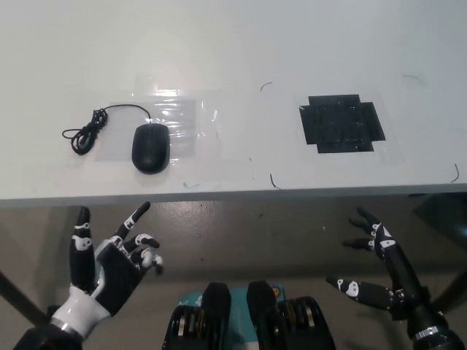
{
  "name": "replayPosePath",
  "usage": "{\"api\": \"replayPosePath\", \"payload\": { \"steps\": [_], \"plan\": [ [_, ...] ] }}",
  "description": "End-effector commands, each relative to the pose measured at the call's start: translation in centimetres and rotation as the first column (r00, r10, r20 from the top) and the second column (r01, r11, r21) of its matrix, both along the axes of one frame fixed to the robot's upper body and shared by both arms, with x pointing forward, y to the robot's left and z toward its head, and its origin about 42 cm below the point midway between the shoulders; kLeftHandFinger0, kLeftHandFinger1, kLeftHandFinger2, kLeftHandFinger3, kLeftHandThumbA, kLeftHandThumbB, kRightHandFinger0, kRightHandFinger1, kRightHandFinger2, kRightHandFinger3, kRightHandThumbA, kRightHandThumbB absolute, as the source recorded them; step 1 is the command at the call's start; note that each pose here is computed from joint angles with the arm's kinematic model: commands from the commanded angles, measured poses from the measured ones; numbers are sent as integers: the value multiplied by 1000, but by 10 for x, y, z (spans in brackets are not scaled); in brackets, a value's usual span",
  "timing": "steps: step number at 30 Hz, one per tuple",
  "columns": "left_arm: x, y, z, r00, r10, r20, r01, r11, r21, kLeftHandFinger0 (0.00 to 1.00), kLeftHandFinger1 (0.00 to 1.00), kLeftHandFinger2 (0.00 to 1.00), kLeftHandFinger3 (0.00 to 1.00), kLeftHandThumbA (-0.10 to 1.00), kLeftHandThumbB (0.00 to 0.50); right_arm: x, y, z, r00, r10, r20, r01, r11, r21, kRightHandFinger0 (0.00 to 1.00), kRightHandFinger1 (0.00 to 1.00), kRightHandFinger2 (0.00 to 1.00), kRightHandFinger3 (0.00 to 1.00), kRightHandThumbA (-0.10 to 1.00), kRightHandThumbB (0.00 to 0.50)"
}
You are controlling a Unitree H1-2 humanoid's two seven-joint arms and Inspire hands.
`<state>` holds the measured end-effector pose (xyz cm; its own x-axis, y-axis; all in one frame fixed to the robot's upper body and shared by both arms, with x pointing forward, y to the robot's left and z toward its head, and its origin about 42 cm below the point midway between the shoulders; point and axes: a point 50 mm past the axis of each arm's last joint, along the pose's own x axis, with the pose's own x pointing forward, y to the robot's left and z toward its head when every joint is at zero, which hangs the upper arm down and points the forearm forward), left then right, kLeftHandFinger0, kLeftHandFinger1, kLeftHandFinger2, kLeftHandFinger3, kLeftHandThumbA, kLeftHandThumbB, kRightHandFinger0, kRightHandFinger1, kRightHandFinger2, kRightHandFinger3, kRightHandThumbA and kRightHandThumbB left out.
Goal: The robot uses left hand to click on the left button of the black mouse, which is placed on the left area of the table
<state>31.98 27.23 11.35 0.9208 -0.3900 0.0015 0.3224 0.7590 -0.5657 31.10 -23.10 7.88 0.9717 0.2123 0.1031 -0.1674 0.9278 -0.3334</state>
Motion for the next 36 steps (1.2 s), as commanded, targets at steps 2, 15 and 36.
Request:
{"api": "replayPosePath", "payload": {
  "steps": [2, 15, 36],
  "plan": [
    [7, 1, 50, 977, -174, 120, 193, 966, -170, 0, 38, 348, 1000, 1000, 370, 13, 2, 20, 992, 47, 120, -45, 999, -14, 713, 658, 897, 1000, 1000, 71],
    [5, 4, 63, 965, -216, 151, 251, 929, -272, 0, 34, 340, 1000, 1000, 312, 15, 2, 21, 991, 42, 127, -41, 999, -14, 709, 651, 891, 1000, 1000, 70],
    [54, 104, 252, 884, -336, 324, 138, 851, 506, 0, 154, 451, 1000, 1000, 399, 9, -2, 17, 992, 51, 112, -48, 998, -29, 708, 653, 899, 1000, 1000, 72]
  ]
}}
